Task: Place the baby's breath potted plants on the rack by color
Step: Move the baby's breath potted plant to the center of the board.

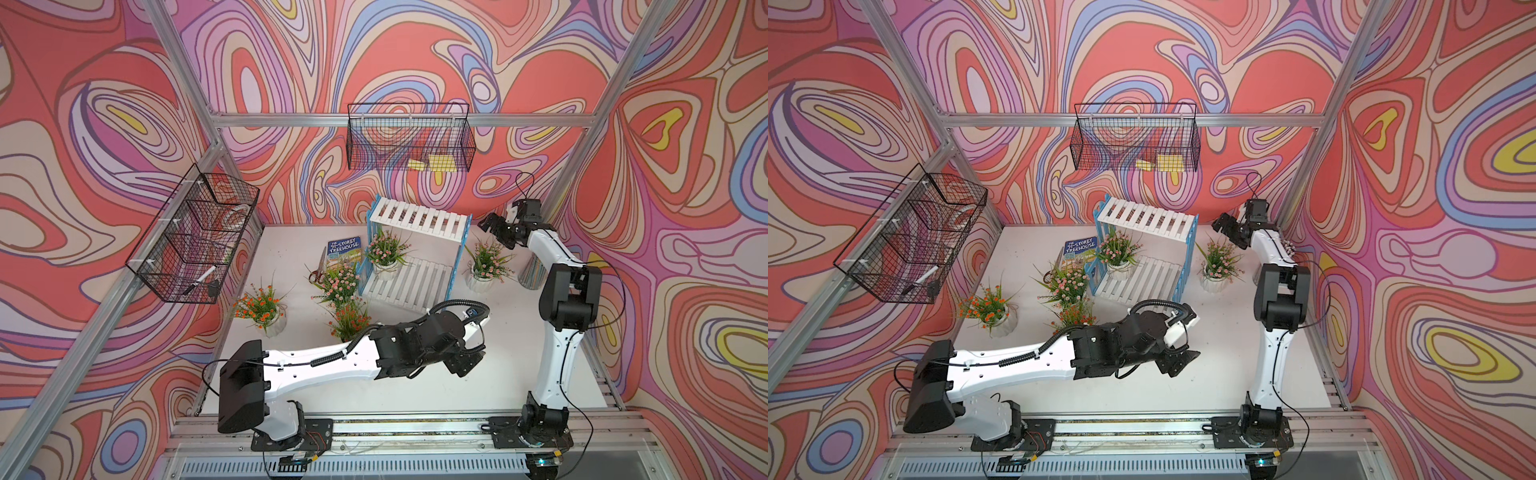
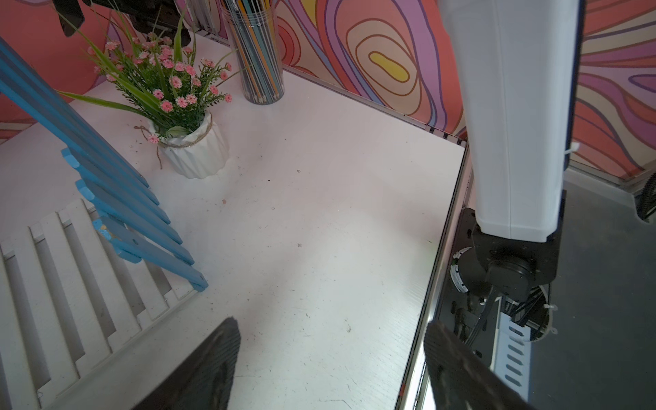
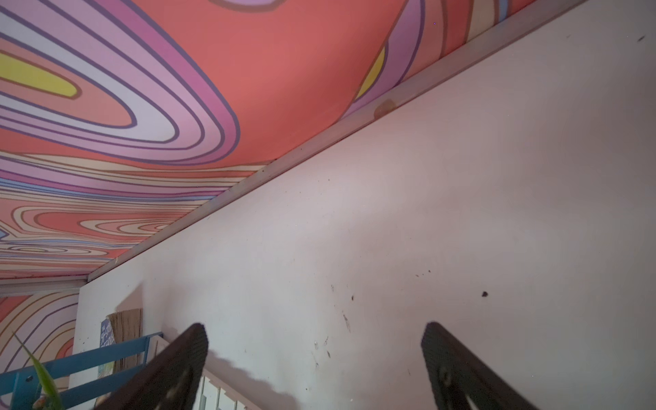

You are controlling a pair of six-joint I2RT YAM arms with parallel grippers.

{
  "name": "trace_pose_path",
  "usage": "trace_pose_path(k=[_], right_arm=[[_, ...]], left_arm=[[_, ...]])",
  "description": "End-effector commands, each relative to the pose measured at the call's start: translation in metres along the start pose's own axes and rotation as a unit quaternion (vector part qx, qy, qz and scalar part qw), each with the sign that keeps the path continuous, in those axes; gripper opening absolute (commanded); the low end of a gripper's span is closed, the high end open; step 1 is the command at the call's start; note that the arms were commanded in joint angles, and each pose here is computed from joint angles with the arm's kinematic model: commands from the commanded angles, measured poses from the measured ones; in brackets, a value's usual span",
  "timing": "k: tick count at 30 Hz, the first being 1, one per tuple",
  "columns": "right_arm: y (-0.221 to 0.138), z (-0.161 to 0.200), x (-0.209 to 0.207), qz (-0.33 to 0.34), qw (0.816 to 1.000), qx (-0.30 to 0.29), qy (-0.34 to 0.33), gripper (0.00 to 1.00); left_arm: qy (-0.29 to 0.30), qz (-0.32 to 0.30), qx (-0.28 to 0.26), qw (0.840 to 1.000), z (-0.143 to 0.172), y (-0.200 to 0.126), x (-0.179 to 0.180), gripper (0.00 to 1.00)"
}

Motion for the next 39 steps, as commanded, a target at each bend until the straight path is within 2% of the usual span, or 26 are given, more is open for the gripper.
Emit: trace_pose_path(k=[1, 6, 19, 31, 39], right_arm=[[0.009, 0.020, -0.004, -0.030, 0.999, 0.037, 0.007, 0.98], [0.005, 0.048, -0.013, -0.016, 0.996, 0.082, 0.006, 0.97], [-0.032, 0.093, 0.005, 0.066, 0.984, 0.142, -0.085, 0.97], [-0.071, 0.142, 0.008, 0.103, 0.975, 0.162, -0.108, 0.97], [-0.108, 0.166, 0.017, 0.105, 0.976, 0.162, -0.104, 0.97]], left_arm=[[-0.006, -0.002, -0.013, 1.000, -0.002, -0.001, -0.001, 0.83], [-0.006, -0.003, -0.010, 1.000, 0.002, -0.003, 0.000, 0.83], [-0.013, -0.008, 0.015, 1.000, 0.015, 0.002, 0.002, 0.83], [-0.032, -0.039, 0.037, 0.998, 0.032, 0.016, 0.009, 0.83], [-0.043, -0.045, 0.053, 0.997, 0.050, 0.044, 0.009, 0.83]])
Point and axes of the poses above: each gripper's point midway between its finger pads, its own y axis out along the fingers, its own x axis along the line the jaws close on, z = x × y, the point moved 7 cm from there along -y, back along the fingers, and after that the axes turned 2 degrees about -y, right-handed, at the moved point
